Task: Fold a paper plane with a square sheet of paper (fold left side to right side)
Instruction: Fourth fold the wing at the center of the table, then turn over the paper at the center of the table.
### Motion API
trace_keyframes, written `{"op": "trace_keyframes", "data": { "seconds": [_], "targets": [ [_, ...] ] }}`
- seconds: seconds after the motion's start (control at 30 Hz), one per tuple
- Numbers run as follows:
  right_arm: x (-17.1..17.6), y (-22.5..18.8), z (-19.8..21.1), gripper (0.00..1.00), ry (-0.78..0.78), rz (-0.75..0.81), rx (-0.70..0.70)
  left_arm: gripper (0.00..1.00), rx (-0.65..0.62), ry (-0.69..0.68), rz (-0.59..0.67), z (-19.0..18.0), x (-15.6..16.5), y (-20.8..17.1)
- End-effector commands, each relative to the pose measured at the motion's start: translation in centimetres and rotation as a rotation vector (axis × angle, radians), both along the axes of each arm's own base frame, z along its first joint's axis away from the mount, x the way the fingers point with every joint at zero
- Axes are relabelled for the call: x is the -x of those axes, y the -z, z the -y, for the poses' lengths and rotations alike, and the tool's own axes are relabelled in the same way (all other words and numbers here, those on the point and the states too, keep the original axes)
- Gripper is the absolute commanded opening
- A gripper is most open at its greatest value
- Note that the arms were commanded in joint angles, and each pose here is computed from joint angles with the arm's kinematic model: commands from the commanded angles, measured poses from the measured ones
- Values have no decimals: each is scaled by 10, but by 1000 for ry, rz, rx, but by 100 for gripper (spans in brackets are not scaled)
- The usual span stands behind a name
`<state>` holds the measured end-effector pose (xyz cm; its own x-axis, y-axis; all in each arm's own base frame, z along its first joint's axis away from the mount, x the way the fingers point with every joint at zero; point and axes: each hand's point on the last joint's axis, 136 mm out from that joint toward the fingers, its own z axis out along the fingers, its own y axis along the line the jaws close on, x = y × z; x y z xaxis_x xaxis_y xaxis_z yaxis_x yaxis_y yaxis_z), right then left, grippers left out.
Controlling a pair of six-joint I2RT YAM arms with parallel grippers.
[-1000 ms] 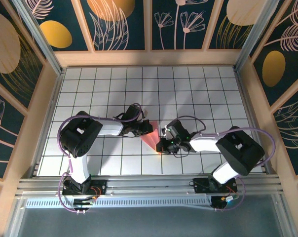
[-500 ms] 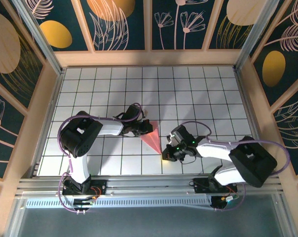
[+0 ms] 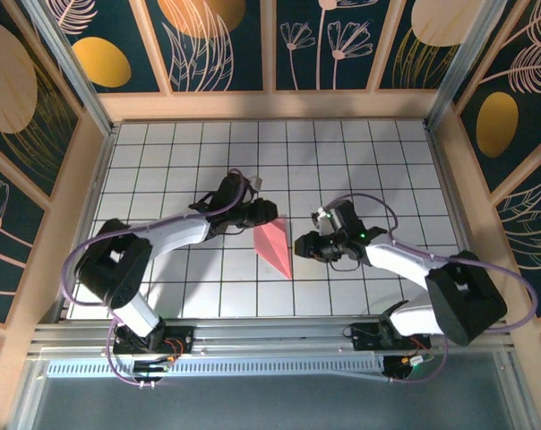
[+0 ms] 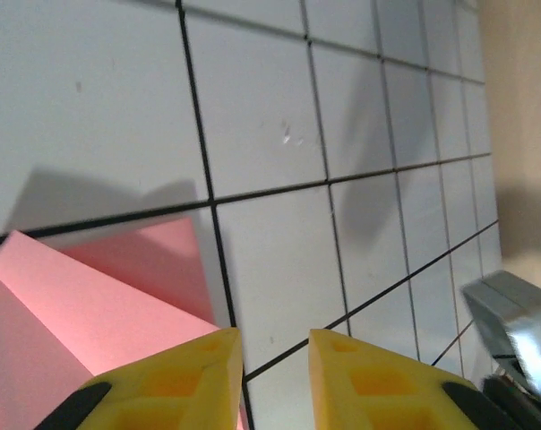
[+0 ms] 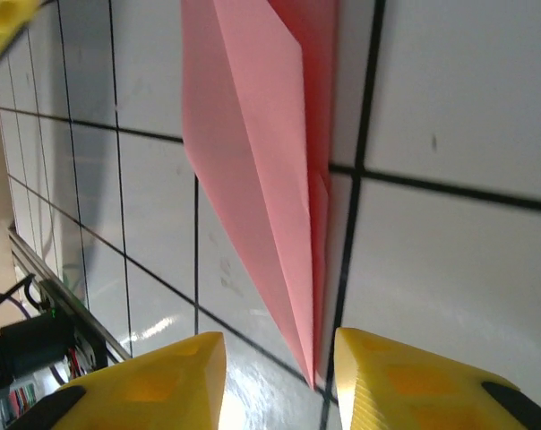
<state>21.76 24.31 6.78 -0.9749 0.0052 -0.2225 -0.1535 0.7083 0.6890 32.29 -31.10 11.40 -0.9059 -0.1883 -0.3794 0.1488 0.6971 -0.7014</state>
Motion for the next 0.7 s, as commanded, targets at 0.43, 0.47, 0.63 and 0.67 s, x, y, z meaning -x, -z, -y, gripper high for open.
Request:
{"op": "trace_keyframes", "data": {
  "seconds": [0.43,0.47,0.63,0.67],
  "targets": [
    [-66,19,-42,42,-71,146,-33,37,-56,-285,84,-78,21,-10],
    [-66,20,-42,42,-73,144,-35,38,-58,-289,88,-79,21,-11],
    [-65,22,-45,39,-79,137,-51,38,-56,-286,89,-77,19,-14],
    [-64,23,-45,38,-83,132,-53,38,-54,-287,92,-77,19,-16]
  ]
}}
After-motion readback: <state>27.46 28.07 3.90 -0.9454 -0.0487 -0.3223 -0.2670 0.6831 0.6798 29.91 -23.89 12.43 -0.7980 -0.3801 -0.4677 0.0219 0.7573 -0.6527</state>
